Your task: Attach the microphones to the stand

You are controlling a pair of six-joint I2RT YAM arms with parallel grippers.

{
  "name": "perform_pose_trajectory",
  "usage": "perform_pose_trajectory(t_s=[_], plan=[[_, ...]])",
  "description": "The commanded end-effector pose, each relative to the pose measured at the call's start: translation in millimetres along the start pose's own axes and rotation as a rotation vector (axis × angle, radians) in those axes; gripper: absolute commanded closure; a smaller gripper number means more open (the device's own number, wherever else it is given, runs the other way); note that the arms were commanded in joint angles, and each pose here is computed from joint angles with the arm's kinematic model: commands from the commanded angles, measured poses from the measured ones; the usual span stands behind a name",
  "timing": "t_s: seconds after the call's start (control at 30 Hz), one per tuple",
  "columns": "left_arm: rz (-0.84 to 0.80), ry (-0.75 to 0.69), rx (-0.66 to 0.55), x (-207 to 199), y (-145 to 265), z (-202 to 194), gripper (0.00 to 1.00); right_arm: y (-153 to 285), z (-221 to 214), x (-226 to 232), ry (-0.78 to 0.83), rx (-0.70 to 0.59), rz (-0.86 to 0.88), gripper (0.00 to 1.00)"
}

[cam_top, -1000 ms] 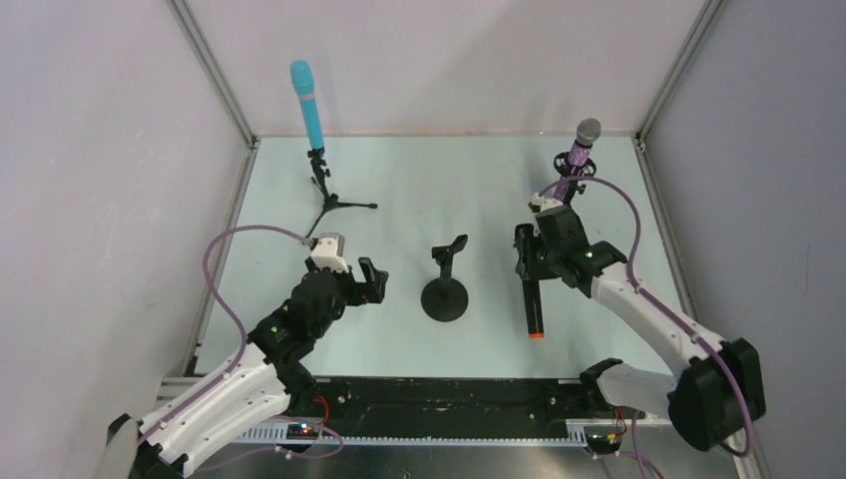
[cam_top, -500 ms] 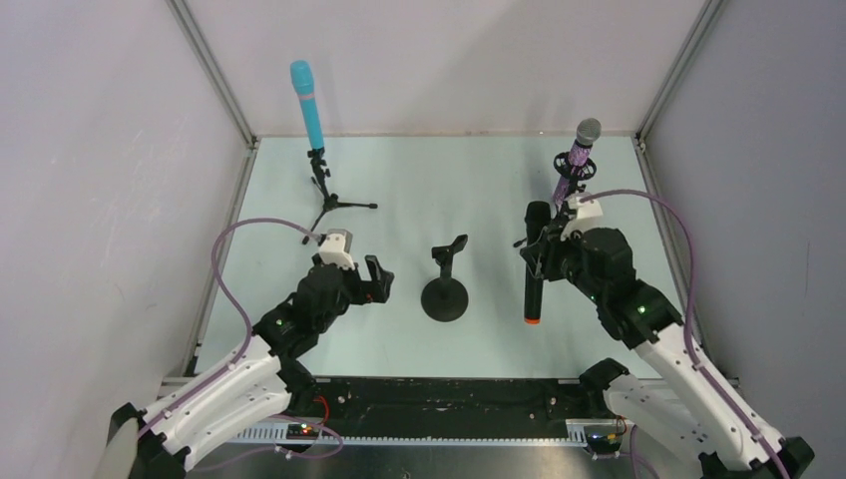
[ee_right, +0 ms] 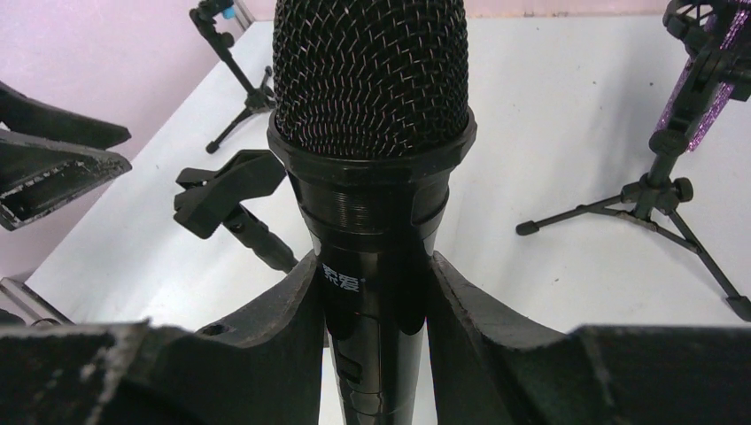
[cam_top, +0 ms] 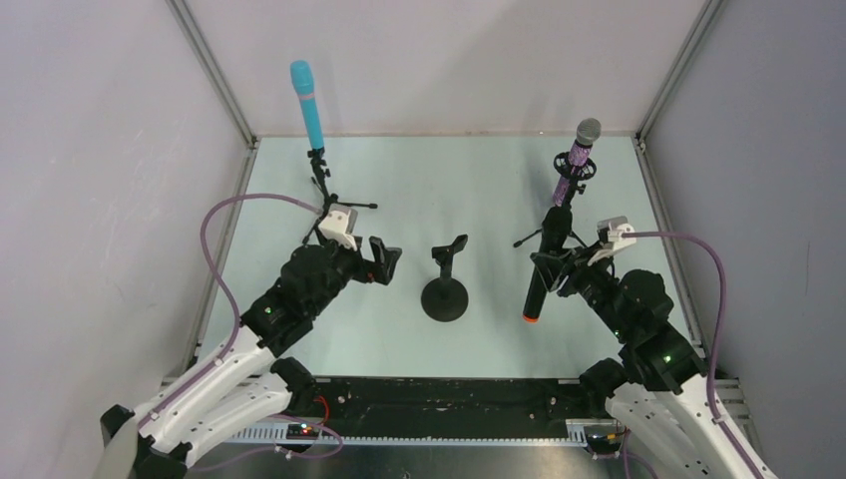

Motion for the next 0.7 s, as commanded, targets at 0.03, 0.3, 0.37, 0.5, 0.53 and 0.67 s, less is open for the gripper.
perform_pose_trajectory(t_s=[0.03,0.3,0.37,0.5,0.53,0.67], plan=[[-0.159,-0.073,-0.126,-26.6,-2.8,48.1,0.0,9.2,21.3,10.1,-0.003,-0.131,0.082,1.0],[-0.404,-0.059,-0.102,-64.4,-17.5,69.7,0.0,14.4,19.7,9.7,-0.002,-0.149,0.089,1.0],[-0.443,-0.048,-0.075,-71.1,-22.6,69.9,0.0,13.7,18.0,9.2,-0.001,-0.138,0.086,1.0],[-0.492,-0.038,-0.02,-80.1,-34.3,66.0,0.0,13.1,14.1,6.6,0.007,-0.117,0.067,1.0],[-0.497,-0.039,-0.006,-82.1,-38.6,64.5,0.0,13.1,13.5,6.2,0.009,-0.115,0.064,1.0],[-0.537,-0.062,0.04,-91.6,-49.4,57.5,0.0,12.9,10.1,2.9,0.012,-0.11,0.038,1.0]])
Point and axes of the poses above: each gripper's point midway between its finger pads, its own y axis back along the fingers, its own x axis along the line the jaws close on, z = x × y, the point moved 8 cm from there along y, back along the fingers, and after that the axes turned 4 degrees about y, right-handed, at the moved point
